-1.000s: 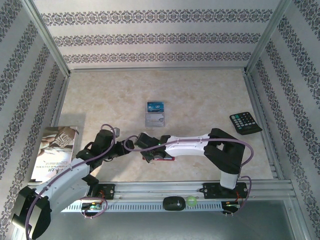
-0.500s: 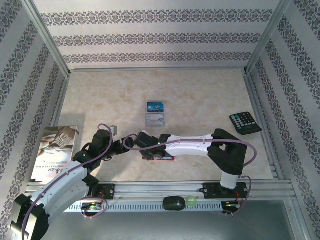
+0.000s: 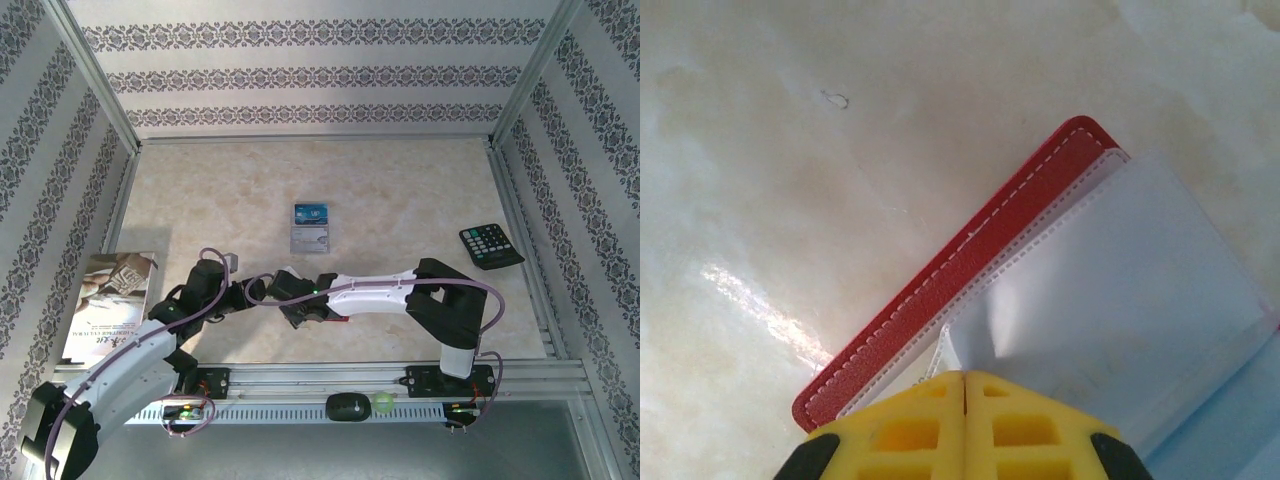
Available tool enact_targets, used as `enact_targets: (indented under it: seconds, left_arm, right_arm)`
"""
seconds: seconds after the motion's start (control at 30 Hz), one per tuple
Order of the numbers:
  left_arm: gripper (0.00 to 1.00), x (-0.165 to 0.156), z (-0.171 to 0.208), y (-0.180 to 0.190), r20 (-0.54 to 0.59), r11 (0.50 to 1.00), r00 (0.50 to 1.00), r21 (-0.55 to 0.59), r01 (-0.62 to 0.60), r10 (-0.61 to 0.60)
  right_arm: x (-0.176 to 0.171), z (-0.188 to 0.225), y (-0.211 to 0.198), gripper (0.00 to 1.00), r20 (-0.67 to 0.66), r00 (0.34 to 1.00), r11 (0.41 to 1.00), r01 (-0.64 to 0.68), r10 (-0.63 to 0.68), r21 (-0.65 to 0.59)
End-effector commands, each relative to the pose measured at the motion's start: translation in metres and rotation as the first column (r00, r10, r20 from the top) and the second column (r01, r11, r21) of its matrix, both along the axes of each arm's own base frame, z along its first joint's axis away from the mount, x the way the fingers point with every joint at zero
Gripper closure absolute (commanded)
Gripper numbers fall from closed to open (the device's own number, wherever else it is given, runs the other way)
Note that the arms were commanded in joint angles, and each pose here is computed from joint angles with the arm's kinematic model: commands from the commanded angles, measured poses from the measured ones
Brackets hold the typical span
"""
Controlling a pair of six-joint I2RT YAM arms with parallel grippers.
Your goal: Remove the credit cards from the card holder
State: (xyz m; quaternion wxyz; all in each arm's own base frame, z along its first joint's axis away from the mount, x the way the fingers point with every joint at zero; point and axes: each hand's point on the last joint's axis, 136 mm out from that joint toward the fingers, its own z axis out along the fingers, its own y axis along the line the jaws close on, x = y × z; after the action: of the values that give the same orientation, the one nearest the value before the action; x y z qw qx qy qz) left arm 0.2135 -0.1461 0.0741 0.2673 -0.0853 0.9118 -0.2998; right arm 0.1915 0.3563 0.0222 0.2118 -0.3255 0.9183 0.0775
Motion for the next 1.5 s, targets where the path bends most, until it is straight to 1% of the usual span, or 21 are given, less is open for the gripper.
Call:
enact_targets:
  seconds: [0.0,0.13,0.27,0.4,0.57,0.83,0.93,1.07,1.23,1.4,1.47]
  left_arm:
    - [0.43,0.003,0.012,-0.02,0.037,0.998,0.997,-0.028,0.064,-0.063]
    - [0.55,0.004,0.011,-0.04,0.051,0.994,0.994,-0.048,0.102,-0.1]
    - [0.68,0.006,0.007,-0.057,0.055,0.99,0.99,-0.049,0.135,-0.133]
    - [0.79,0.007,0.002,-0.074,0.051,0.984,0.984,-0.052,0.171,-0.168]
    - [0.91,0.009,-0.009,-0.089,0.031,0.979,0.98,-0.064,0.196,-0.194]
    - [1.0,0.005,-0.023,-0.108,-0.014,0.968,0.971,-0.082,0.238,-0.239]
    - [1.0,0.001,-0.032,-0.107,-0.05,0.969,0.969,-0.052,0.241,-0.243]
    - [1.0,-0.006,-0.046,-0.098,-0.105,0.976,0.97,-0.02,0.218,-0.219]
    - [1.0,-0.01,-0.05,-0.091,-0.122,0.977,0.97,0.005,0.211,-0.209]
    - [1.0,-0.012,-0.056,-0.092,-0.138,0.977,0.968,0.0,0.213,-0.211]
    - [1.0,-0.012,-0.057,-0.094,-0.143,0.976,0.966,-0.006,0.217,-0.216]
  right_arm:
    - [0.001,0.011,0.003,1.0,0.014,1.0,0.996,-0.013,0.011,0.088]
    - [0.001,0.028,0.009,1.0,0.027,0.999,0.974,-0.024,0.018,0.226]
    - [0.001,0.035,0.005,1.0,0.021,1.0,0.953,-0.005,-0.001,0.302]
    - [0.001,0.041,0.0,1.0,0.023,0.999,0.933,0.023,-0.033,0.358]
    - [0.0,0.039,-0.006,1.0,0.012,0.998,0.926,0.051,-0.06,0.374]
    - [-0.002,0.035,-0.012,1.0,-0.002,0.996,0.922,0.08,-0.085,0.379]
    - [-0.002,0.035,-0.014,1.0,-0.001,0.995,0.922,0.089,-0.096,0.378]
    - [-0.001,0.034,-0.016,1.0,0.006,0.993,0.92,0.11,-0.121,0.376]
    - [0.001,0.031,-0.032,1.0,0.017,0.978,0.913,0.19,-0.21,0.36]
    - [0.003,0.029,-0.064,1.0,0.017,0.939,0.88,0.315,-0.343,0.356]
    - [0.0,0.027,-0.071,1.0,0.005,0.932,0.873,0.338,-0.363,0.351]
